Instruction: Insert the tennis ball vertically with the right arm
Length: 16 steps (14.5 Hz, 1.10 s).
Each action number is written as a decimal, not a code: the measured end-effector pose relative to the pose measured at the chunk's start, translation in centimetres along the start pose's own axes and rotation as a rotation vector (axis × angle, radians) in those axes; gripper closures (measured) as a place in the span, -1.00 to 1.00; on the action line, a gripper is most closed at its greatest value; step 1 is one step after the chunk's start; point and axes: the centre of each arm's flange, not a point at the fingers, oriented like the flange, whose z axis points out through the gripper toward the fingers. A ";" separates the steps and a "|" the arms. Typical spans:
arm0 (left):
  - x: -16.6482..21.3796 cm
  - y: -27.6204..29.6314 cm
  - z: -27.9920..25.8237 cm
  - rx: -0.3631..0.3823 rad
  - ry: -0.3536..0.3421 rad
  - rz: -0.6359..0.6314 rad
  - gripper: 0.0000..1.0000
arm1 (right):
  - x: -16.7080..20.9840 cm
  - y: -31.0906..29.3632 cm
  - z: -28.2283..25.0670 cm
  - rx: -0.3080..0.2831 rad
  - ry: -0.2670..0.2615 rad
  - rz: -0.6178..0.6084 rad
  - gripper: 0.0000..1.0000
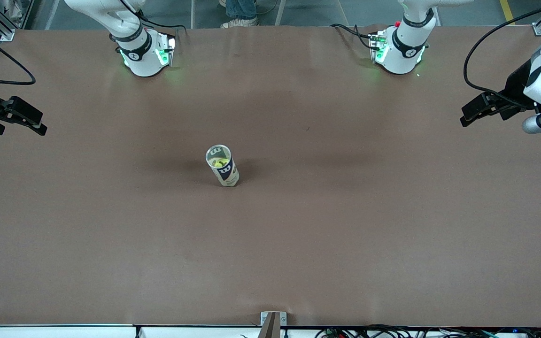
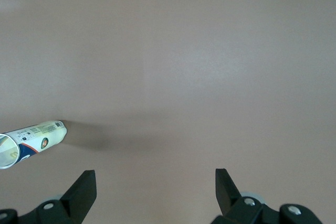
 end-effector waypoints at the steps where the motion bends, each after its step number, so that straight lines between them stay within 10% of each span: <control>1: -0.3 0.1 -0.4 0.003 -0.009 0.018 -1.00 | 0.0 0.0 0.0 0.000 -0.001 0.000 -1.00; 6: -1.2 -0.6 -1.5 0.012 -0.063 0.199 -1.00 | 0.0 0.0 0.1 0.000 0.000 -0.002 -1.00; 16: -3.3 -1.2 -4.9 0.007 -0.006 0.162 -1.00 | 0.0 0.0 0.1 0.000 -0.002 -0.025 -1.00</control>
